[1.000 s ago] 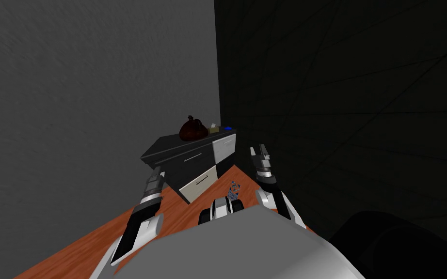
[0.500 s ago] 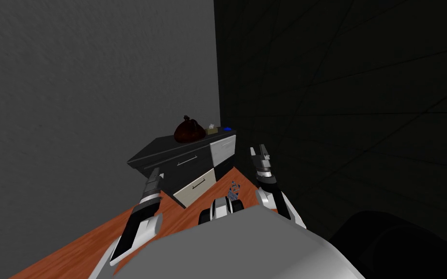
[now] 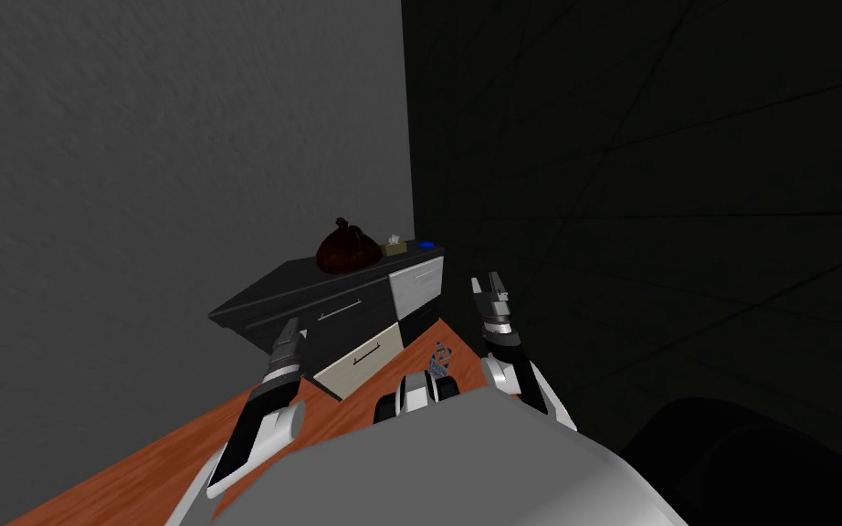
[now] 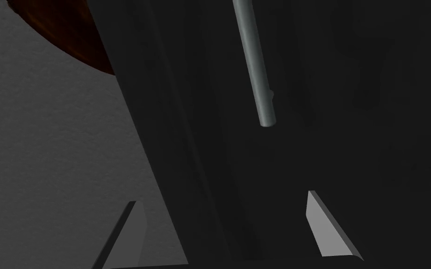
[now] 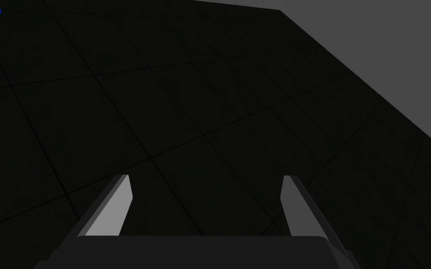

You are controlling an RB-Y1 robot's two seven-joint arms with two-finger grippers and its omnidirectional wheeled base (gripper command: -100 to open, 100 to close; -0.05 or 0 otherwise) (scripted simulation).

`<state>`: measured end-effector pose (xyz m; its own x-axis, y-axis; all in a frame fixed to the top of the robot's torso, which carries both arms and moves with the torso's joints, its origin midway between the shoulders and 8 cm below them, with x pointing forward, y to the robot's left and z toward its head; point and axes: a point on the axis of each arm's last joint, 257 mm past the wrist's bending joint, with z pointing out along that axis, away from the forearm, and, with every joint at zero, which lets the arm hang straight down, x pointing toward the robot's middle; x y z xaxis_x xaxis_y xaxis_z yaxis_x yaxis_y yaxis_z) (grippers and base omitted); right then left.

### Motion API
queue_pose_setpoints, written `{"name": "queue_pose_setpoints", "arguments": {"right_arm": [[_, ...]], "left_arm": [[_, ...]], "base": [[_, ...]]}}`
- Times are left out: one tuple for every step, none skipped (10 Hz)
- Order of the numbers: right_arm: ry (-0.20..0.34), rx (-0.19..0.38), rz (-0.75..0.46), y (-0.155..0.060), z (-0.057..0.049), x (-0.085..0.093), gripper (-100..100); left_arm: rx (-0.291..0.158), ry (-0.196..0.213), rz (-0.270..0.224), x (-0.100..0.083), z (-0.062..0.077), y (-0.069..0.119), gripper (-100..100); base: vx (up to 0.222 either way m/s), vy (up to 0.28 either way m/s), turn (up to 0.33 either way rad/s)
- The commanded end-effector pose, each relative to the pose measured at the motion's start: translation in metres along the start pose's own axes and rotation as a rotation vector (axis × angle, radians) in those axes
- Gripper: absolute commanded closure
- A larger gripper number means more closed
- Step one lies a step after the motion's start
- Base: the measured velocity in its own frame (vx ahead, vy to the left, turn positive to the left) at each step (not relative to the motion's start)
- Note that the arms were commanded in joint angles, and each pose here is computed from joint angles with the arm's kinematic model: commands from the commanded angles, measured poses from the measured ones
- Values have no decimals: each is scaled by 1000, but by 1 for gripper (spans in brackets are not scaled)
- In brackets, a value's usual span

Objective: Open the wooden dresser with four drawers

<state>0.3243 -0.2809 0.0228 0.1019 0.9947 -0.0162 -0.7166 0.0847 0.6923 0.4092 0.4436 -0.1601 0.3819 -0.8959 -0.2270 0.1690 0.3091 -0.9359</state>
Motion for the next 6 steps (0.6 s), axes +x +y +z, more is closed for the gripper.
{"name": "queue_pose_setpoints", "arguments": {"right_arm": [[0,0,0,0,0,0,0],[0,0,0,0,0,0,0],[0,0,0,0,0,0,0],[0,0,0,0,0,0,0],[0,0,0,0,0,0,0],[0,0,0,0,0,0,0]], "left_arm": [[-45,-34,-51,3,-6,16,-100],[-57,-45,-71,5,-8,20,-100],[-68,-56,-89,8,-11,24,-100],[-61,-49,-78,6,-9,21,-100],[-62,-52,-77,2,-7,14,-100],[-61,-53,-75,0,-6,11,-100]], "base": [[53,-91,41],[57,-81,7],[54,-62,17],[8,-16,8],[51,8,-32],[52,25,-52]]}}
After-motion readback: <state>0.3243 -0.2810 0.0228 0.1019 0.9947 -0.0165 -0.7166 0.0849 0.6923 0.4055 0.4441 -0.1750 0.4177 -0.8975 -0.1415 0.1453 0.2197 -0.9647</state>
